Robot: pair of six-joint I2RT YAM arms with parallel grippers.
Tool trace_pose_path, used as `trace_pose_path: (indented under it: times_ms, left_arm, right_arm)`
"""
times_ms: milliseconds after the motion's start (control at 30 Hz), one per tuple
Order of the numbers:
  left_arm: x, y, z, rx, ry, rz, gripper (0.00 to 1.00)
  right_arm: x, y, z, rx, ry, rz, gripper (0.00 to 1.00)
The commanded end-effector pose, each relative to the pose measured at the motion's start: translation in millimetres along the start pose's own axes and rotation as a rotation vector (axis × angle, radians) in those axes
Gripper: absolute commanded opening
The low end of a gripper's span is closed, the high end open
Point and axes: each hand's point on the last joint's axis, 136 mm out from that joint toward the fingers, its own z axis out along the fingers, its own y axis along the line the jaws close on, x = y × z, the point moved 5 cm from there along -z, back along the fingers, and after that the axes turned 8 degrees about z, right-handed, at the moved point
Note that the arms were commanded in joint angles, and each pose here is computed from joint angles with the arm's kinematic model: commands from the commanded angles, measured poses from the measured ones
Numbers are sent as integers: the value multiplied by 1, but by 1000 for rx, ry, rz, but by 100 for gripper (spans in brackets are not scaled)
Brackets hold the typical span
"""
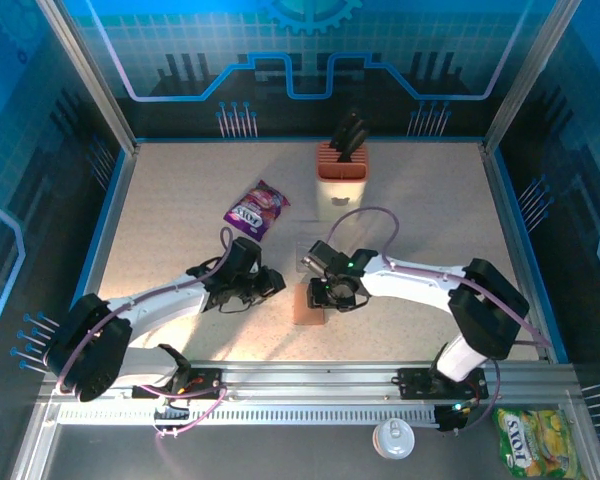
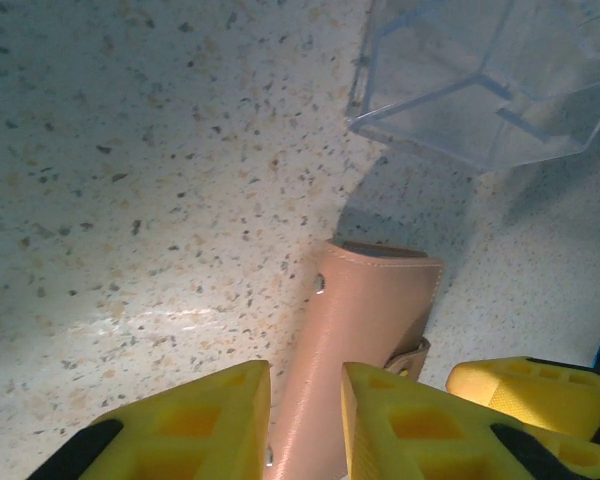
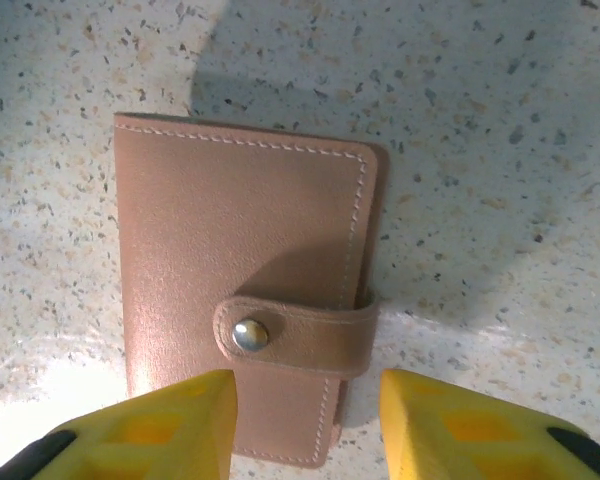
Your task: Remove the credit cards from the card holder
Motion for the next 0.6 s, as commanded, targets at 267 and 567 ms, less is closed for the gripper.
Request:
trace_pose_path:
  times_ms: [267, 567]
  left_arm:
    - [4, 12, -7, 11, -25, -32, 26]
    - [5, 17, -10, 6, -28, -40, 26]
  right_arm:
    - [-2, 20, 9, 123, 12, -77, 38]
    - [1, 23, 13, 186, 22, -117, 37]
